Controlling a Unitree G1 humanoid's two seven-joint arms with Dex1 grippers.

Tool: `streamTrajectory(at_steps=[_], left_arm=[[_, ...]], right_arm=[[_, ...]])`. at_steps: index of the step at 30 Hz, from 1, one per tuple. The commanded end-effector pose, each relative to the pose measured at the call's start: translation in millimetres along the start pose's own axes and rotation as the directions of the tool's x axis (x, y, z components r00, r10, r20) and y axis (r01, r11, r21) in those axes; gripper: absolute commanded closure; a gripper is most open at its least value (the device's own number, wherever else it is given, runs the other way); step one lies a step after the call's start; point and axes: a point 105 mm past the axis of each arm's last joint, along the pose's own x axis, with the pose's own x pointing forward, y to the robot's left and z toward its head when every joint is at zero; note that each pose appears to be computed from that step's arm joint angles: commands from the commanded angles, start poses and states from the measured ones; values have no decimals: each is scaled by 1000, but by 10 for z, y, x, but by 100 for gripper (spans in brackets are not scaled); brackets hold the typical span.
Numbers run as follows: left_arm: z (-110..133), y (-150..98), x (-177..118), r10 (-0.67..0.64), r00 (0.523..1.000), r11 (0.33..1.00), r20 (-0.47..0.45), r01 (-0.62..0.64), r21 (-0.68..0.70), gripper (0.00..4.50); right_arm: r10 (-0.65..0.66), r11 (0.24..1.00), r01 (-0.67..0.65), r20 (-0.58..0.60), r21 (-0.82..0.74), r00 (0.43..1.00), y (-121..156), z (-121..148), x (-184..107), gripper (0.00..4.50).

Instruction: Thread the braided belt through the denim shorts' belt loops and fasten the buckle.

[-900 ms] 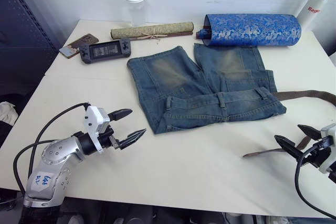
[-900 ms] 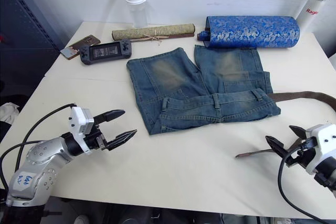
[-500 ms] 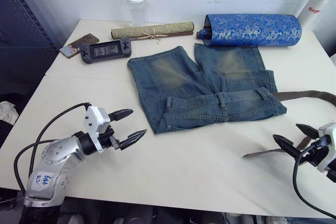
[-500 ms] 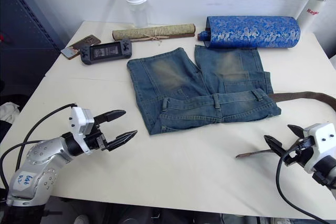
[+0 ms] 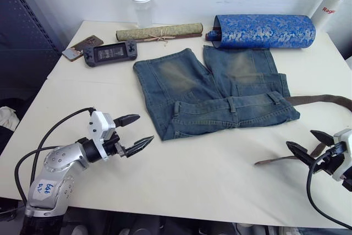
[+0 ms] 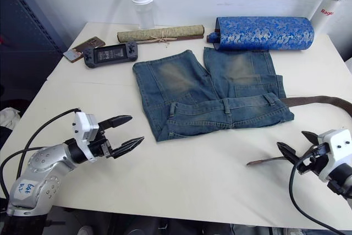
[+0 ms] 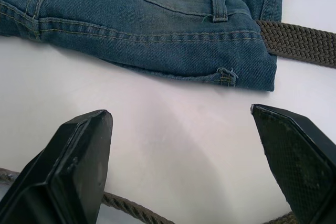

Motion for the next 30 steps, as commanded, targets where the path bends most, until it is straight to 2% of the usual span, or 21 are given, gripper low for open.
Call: streamTrajectory(at_steps=[1,3,5,6,8,11,14,17,21,24,26,27,30], left_arm=[[94,-67,18,-40,999,999,23,39,33,0],[105,-103,27,-69,998,997,16,68,42,0],[122,-134,37,-98,995,994,13,98,45,0],[127,-150,47,-116,993,992,11,115,44,0],[123,-180,74,-145,989,988,4,145,45,0],[109,-209,112,-165,986,985,2,165,45,0],[108,-218,133,-167,986,985,4,167,45,0],[128,-228,140,-157,988,987,15,156,41,0],[119,-256,126,-144,989,989,15,143,36,0],[118,-257,115,-129,992,991,15,128,29,0],[120,-255,108,-121,993,992,16,121,25,0],[121,-250,107,-117,993,993,16,117,24,0],[125,-250,115,-114,993,993,17,114,22,0]], right_arm=[[39,997,-41,-41,-70,998,-1,63,-47,4],[101,989,-109,-78,-100,992,46,125,-58,4],[200,962,-226,-165,-154,966,117,195,-88,4],[262,933,-309,-240,-184,935,162,233,-101,4],[342,861,-463,-434,-210,834,220,224,-125,4],[394,733,-633,-603,-250,694,285,224,-110,4],[351,658,-677,-661,-330,663,244,259,34,4],[349,604,-721,-700,-340,623,271,206,160,4],[311,583,-749,-765,-314,563,213,-3,192,4],[315,593,-752,-776,-288,546,208,-94,194,85],[308,600,-745,-776,-291,551,193,-126,211,192],[309,602,-743,-772,-294,556,194,-130,221,228],[312,603,-739,-764,-299,564,201,-132,242,377]])
